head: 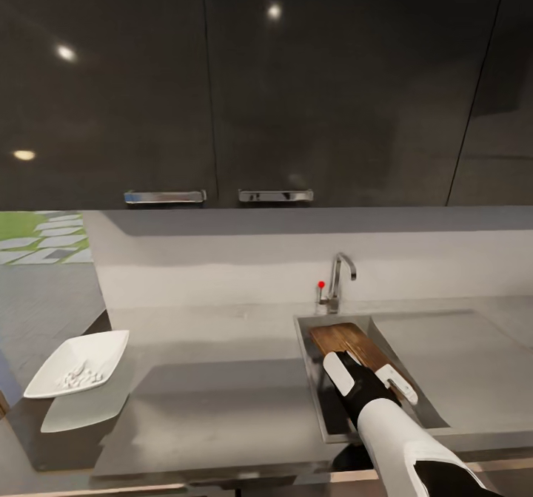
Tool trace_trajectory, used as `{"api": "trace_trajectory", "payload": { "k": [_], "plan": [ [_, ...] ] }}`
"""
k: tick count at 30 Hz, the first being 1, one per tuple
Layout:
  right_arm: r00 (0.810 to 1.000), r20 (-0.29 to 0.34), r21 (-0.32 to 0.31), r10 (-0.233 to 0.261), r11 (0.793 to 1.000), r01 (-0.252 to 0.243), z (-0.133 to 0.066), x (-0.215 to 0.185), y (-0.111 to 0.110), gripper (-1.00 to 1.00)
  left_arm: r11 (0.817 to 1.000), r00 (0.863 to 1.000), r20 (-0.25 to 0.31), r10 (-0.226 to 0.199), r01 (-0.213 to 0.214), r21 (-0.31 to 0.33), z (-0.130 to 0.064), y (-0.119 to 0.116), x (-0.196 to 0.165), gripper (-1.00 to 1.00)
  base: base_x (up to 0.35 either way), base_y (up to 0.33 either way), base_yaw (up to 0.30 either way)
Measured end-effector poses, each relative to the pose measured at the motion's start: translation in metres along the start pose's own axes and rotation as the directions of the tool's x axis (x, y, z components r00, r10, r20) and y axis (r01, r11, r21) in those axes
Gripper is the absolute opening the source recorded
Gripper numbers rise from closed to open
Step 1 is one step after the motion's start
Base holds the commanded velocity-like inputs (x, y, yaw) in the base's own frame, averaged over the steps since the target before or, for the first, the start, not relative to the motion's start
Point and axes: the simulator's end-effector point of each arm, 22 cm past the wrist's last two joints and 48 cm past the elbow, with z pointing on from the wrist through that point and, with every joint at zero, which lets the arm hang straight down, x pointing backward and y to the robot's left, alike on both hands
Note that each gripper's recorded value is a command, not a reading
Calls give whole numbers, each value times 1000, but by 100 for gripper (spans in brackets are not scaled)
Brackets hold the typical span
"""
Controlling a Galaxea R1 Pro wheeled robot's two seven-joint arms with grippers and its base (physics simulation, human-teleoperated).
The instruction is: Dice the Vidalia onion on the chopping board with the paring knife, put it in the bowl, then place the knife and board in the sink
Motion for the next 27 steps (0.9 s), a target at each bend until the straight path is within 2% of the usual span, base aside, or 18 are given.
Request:
{"api": "trace_trajectory", "payload": {
  "k": [4, 11, 16, 20, 27],
  "plan": [
    [999, -48, 9, 14, 1000, -14, 5, 11, -2, -100, 1000, 1000, -8, 0, 0, -1, -1, 0, 3, 100, 6, -4, 0],
    [998, -67, 16, 1, 1000, 0, 10, 22, -3, -100, 1000, 1000, -19, 0, 0, -3, -2, 1, 7, 100, 0, 0, 0],
    [998, -66, -28, -4, 1000, 2, 12, 24, 7, -100, 1000, 1000, -26, 0, 0, -4, -2, 2, 9, 100, 0, 0, 39],
    [998, -66, -88, -11, 996, 5, 14, 25, 19, -100, 1000, 1000, -27, 0, 0, -5, -2, 2, 9, 100, 0, 0, 8],
    [998, -58, -122, -38, 992, 31, 33, 25, 18, -100, 1000, 1000, -27, 0, 0, -5, -2, 2, 9, 100, 0, 0, 0]
  ]
}}
